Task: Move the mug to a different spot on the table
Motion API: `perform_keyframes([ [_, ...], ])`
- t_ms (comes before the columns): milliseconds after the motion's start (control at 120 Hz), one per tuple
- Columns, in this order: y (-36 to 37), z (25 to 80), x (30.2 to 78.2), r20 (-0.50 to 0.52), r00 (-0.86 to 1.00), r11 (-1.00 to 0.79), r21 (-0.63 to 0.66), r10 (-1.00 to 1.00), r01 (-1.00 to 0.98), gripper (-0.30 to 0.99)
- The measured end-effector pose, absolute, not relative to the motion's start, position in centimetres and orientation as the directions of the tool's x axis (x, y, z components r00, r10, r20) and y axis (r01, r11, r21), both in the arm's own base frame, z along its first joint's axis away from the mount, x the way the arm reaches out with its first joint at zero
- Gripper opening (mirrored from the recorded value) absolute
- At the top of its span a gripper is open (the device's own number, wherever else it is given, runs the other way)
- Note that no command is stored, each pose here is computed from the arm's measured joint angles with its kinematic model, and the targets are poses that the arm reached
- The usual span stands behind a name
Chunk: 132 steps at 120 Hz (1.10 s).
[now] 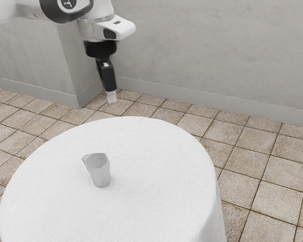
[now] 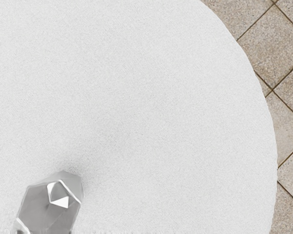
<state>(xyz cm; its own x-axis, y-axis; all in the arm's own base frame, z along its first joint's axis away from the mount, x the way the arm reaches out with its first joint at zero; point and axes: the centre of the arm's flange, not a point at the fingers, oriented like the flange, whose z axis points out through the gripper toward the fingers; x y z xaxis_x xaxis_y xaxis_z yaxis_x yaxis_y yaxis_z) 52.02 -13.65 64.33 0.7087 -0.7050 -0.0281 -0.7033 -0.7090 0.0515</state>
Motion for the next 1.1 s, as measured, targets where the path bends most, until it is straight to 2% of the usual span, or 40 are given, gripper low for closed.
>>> perform_keyframes([
  [342,-2.7,64.2,53.7,-0.046,0.929,-0.93,0.039,-0.368,-0.366,0.69],
  [658,7.1,64.0,53.5,-0.046,0.995,-0.996,0.031,-0.087,-0.086,0.69],
  [875,9.5,64.0,53.2,-0.045,0.999,-1.0,0.028,0.004,0.005,0.69],
  [1100,8.1,64.0,53.4,-0.046,0.999,-1.0,0.027,0.012,0.013,0.69],
])
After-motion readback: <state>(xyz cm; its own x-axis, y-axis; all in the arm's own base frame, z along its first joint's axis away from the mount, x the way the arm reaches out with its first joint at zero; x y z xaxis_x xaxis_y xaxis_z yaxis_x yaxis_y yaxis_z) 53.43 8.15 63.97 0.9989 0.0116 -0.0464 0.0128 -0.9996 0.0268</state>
